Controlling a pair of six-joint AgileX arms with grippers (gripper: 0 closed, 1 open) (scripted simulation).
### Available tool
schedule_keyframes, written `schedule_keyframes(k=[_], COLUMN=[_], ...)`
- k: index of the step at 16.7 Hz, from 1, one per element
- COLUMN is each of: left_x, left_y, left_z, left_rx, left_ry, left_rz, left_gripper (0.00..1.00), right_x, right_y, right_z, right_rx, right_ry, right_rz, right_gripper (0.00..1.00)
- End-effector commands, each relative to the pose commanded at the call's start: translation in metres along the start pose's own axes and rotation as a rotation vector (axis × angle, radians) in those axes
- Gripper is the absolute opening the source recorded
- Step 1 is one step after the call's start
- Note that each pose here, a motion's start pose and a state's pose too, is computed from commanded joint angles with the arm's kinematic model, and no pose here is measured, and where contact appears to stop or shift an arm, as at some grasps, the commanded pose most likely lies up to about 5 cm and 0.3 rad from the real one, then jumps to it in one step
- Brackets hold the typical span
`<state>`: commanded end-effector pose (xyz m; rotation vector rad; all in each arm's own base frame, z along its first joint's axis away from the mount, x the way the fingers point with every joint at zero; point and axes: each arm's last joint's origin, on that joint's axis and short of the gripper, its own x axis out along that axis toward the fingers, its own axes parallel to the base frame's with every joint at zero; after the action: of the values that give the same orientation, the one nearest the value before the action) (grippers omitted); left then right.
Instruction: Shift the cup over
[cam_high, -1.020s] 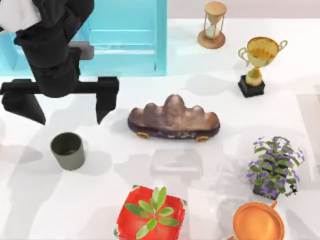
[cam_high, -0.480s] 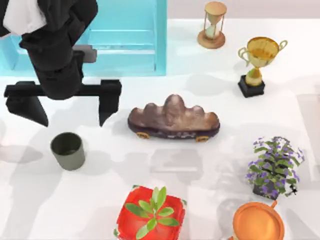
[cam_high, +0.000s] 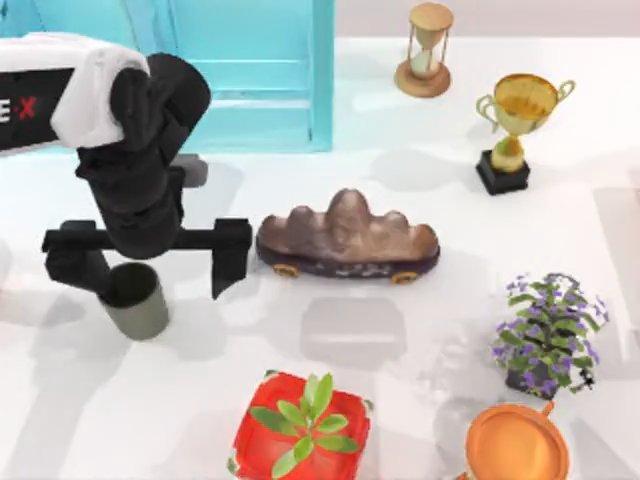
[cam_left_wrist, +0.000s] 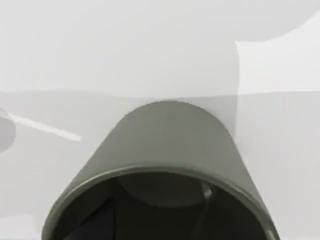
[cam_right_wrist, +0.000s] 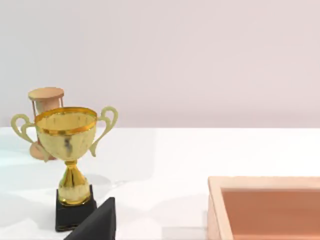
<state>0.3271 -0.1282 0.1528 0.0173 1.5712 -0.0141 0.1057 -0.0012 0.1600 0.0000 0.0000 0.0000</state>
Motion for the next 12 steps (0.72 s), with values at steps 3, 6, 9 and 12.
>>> schedule_keyframes(k=[3, 6, 9, 12], left_x=[0.0144, 0.0147, 0.0147, 0.0147], left_y=[0.0005, 0.0005, 0.0005, 0.0005], left_z=[-0.0019, -0.0020, -0.0020, -0.0020], left_rx=[0.000, 0.000, 0.000, 0.000], left_ry=[0.000, 0.000, 0.000, 0.000], left_rz=[0.000, 0.000, 0.000, 0.000], left_gripper=[1.00, 1.00, 0.85, 0.62], right_x=[0.0000, 0.0000, 0.0000, 0.0000], right_y=[0.0000, 0.0000, 0.0000, 0.0000], right_z=[0.0000, 0.0000, 0.0000, 0.0000], right_rx=[0.000, 0.000, 0.000, 0.000], right_ry=[0.000, 0.000, 0.000, 0.000], right_rz=[0.000, 0.000, 0.000, 0.000], right_gripper=[1.00, 1.00, 1.00, 1.00])
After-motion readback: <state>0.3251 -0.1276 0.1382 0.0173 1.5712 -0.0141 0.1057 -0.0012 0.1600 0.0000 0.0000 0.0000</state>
